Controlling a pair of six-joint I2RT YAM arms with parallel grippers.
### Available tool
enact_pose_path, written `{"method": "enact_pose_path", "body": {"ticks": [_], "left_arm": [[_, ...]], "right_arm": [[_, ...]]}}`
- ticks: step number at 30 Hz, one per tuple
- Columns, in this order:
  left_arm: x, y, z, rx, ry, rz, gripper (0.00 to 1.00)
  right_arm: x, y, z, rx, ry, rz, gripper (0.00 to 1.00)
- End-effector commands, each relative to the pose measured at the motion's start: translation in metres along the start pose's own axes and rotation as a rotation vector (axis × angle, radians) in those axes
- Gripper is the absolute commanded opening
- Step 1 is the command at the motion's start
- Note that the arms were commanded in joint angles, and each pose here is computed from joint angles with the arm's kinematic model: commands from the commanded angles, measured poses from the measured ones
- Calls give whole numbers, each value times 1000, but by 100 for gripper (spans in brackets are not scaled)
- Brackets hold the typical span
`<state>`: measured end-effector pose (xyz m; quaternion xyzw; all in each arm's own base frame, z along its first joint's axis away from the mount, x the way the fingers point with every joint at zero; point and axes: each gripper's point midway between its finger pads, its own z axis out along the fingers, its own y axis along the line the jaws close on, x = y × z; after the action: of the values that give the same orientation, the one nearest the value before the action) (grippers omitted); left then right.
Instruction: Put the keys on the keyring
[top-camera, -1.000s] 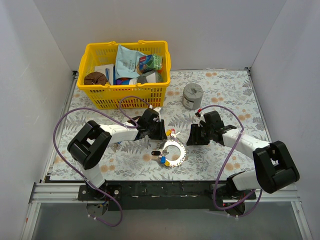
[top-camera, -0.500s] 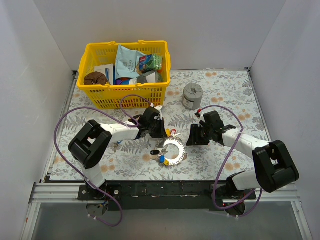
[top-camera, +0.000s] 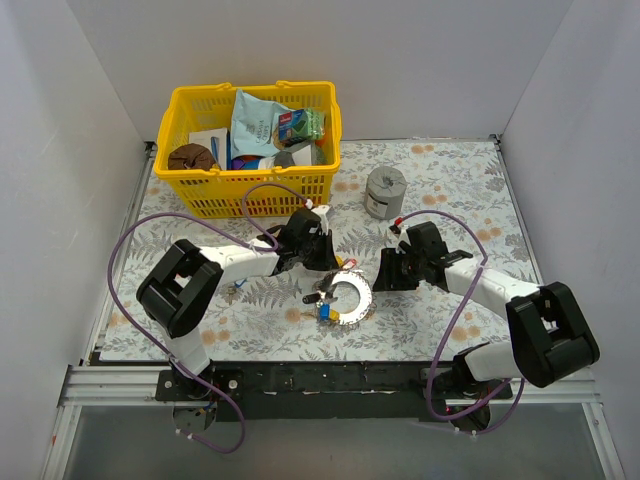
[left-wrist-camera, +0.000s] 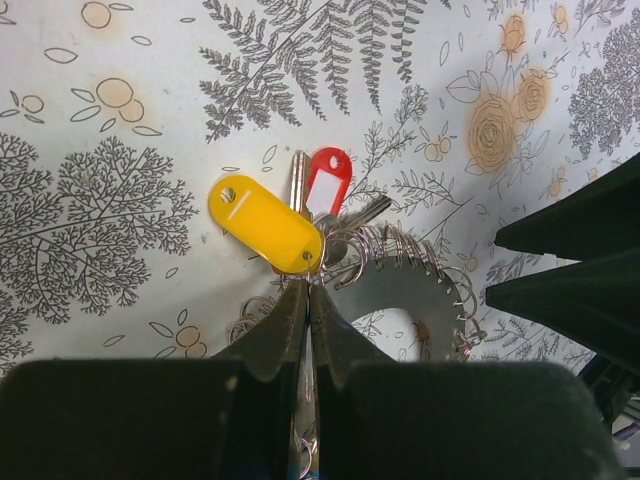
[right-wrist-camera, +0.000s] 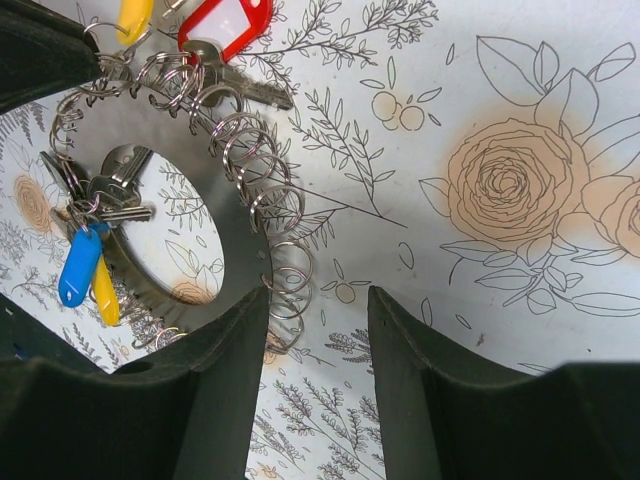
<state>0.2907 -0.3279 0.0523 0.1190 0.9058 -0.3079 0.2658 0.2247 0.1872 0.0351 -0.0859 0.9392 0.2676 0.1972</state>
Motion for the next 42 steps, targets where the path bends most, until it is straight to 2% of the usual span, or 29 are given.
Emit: {"method": "enact_pose_path", "body": {"ticks": [1, 7, 13, 17, 19, 21, 22, 23, 35, 42], "left_arm": [[-25, -23, -3, 79, -60, 77, 0], [-22, -26, -3, 104, -51, 159, 1], [-18, -29, -3, 110, -42, 222, 9], [-20, -28, -4, 94, -52, 221, 16], [-26, -24, -6, 56, -77, 207, 26], [-30, -21, -8, 32, -94, 197, 30], [-34, -20, -11, 19, -111, 196, 36], [-36, -19, -12, 11, -120, 195, 38], [-9, -4, -31, -37, -75, 137, 42], [15, 4, -34, -41, -25, 78, 48]], "right_arm": [[-11, 6, -7, -10, -45, -37, 53], [-11, 7, -7, -12, -43, -36, 53], [-10, 7, -7, -15, -41, -33, 53], [-12, 8, -8, -19, -44, -37, 53], [-12, 9, -8, -20, -45, -38, 53], [-13, 9, -9, -18, -46, -36, 53], [-13, 9, -9, -19, -48, -38, 53], [-14, 9, -9, -19, -49, -37, 53], [-9, 10, -12, -21, -41, -41, 53], [-2, 17, -11, -54, -19, -55, 59]]}}
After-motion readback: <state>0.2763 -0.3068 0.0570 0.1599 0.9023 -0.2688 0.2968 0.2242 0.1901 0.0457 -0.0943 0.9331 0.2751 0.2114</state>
